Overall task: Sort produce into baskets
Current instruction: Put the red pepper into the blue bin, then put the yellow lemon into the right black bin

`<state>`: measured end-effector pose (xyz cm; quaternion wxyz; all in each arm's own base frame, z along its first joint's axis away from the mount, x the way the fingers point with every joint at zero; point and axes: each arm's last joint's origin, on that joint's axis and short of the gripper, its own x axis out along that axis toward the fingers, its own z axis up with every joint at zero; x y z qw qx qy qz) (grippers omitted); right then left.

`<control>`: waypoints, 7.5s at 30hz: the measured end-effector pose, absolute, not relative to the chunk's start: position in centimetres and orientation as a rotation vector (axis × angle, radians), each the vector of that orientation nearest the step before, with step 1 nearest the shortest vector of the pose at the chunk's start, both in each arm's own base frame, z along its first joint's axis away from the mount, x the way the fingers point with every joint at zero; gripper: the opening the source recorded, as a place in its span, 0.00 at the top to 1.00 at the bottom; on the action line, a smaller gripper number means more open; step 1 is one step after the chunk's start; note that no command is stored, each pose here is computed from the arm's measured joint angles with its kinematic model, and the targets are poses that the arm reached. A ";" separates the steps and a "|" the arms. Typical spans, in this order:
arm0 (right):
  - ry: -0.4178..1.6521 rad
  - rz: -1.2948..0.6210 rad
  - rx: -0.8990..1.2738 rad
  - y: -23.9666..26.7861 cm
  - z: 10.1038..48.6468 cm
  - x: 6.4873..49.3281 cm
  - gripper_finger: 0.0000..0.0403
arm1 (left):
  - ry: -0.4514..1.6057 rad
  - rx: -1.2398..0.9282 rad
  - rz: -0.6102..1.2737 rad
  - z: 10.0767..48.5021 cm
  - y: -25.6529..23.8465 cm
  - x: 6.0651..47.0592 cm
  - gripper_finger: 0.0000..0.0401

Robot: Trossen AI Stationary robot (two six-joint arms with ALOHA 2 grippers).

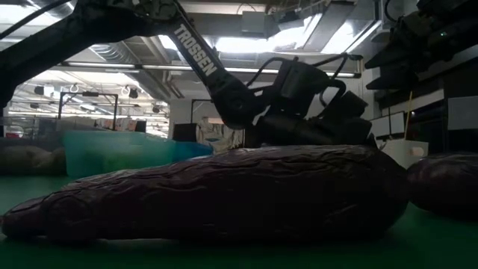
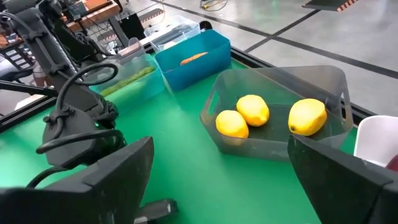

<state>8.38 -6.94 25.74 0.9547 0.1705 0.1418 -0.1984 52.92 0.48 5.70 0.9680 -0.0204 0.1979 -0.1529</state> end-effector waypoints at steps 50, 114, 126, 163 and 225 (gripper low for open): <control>0.292 -0.404 0.350 -6.9 25.7 8.4 0.08 | 0.726 -0.105 0.028 22.5 9.2 46.0 0.76; 0.292 -0.404 0.349 -6.9 25.7 8.4 0.08 | 0.288 -0.036 0.135 27.4 -2.5 37.8 0.34; 0.334 -0.405 0.378 -7.5 25.2 8.9 0.08 | 0.295 -0.052 0.103 25.6 -9.1 46.3 0.34; 0.409 -0.416 0.427 -8.3 24.3 9.7 0.08 | 0.766 -0.338 -0.237 14.9 -14.7 52.8 0.34; 0.334 -0.016 0.431 -2.6 25.7 8.3 0.08 | 0.608 0.126 0.049 24.7 -15.3 44.9 0.34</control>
